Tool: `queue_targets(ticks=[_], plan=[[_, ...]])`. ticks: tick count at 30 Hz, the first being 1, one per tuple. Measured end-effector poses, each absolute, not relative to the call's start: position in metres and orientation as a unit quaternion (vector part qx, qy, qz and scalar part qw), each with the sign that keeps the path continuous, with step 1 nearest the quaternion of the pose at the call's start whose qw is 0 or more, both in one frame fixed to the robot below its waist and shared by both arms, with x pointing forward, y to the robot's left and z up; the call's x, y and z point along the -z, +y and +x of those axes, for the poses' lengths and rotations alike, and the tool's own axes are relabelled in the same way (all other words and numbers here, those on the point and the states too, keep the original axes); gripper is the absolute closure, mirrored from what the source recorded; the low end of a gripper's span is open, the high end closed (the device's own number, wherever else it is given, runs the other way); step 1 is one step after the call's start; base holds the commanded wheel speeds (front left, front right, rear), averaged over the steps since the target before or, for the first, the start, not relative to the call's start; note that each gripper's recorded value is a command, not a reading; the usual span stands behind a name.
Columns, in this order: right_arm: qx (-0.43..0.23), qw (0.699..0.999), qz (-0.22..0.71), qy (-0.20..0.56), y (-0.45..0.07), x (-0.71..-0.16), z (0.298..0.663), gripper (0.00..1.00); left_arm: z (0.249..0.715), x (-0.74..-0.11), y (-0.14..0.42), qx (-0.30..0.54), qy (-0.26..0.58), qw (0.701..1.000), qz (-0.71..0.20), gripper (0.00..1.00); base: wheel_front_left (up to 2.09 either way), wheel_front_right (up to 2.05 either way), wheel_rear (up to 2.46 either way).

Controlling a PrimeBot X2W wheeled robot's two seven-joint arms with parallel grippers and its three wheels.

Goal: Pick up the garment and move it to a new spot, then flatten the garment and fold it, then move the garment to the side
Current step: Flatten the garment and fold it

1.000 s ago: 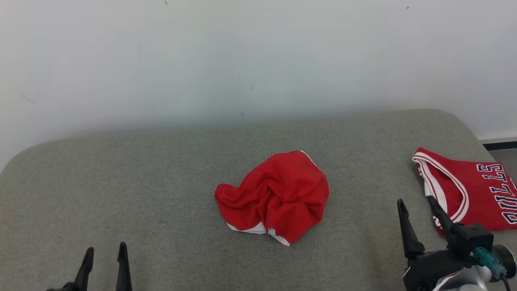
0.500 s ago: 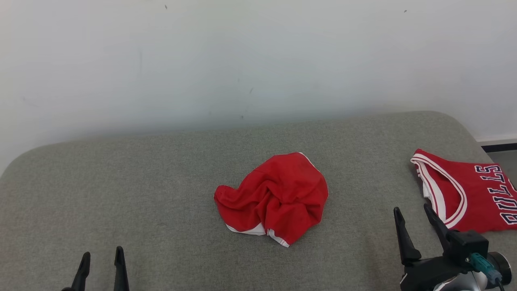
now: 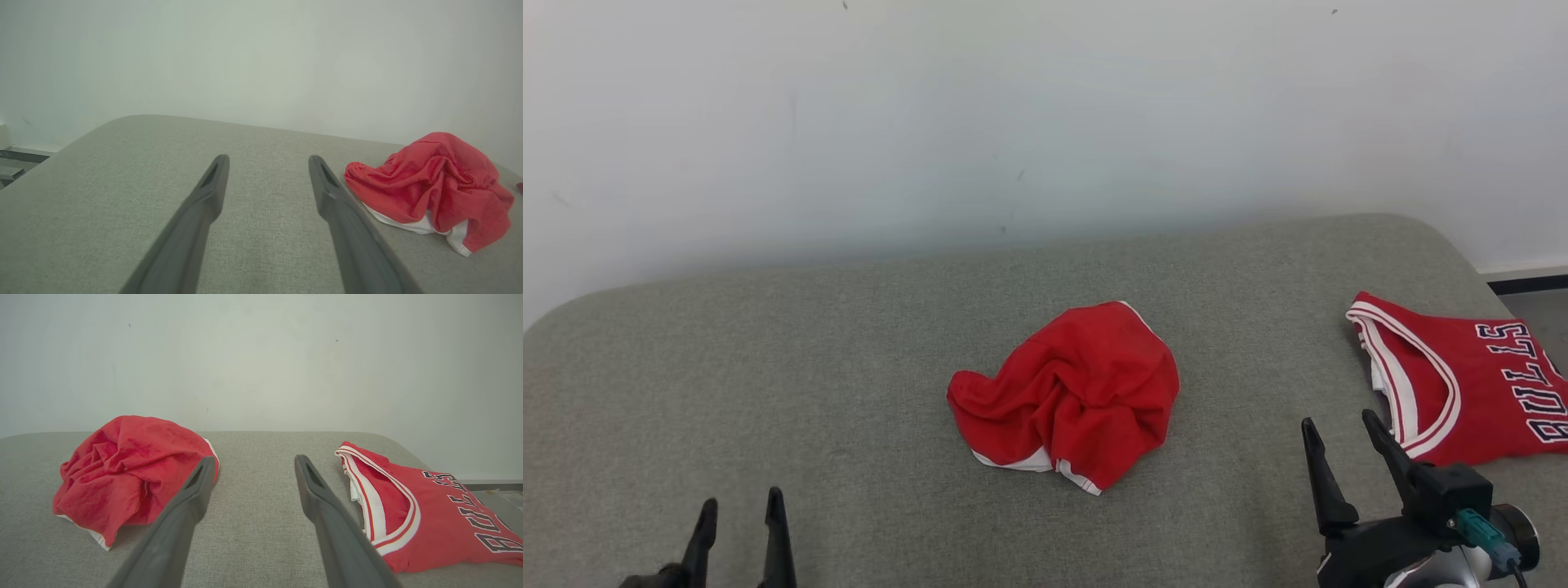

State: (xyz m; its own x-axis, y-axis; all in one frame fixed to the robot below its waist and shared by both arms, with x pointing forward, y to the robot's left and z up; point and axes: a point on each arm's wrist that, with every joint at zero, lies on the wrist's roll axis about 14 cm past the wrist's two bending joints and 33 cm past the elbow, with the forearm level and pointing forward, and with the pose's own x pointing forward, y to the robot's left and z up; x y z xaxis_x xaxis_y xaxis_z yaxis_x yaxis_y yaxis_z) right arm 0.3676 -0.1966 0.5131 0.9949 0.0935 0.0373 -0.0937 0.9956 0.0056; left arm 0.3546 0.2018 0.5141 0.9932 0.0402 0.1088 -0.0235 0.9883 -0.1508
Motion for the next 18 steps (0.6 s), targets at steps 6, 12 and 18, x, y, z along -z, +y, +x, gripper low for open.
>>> queue_targets(ticks=[6, 12, 18], plan=[[-0.052, 0.998, 0.002, -0.02, -0.193, -0.515, 0.371, 0.0, 0.388, -0.513, 0.176, 0.033, -0.024, 0.997, -0.066, 0.0, 0.0, 0.0, 0.0], [-0.055, 0.998, 0.002, -0.011, -0.19, -0.511, 0.375, 0.0, 0.439, -0.516, 0.144, 0.09, 0.025, 0.994, -0.047, 0.0, 0.0, 0.0, 0.0], [-0.063, 0.998, 0.005, -0.004, -0.184, -0.507, 0.38, 0.0, 0.48, -0.503, 0.1, 0.141, 0.09, 0.985, -0.046, 0.0, 0.0, 0.0, 0.0]])
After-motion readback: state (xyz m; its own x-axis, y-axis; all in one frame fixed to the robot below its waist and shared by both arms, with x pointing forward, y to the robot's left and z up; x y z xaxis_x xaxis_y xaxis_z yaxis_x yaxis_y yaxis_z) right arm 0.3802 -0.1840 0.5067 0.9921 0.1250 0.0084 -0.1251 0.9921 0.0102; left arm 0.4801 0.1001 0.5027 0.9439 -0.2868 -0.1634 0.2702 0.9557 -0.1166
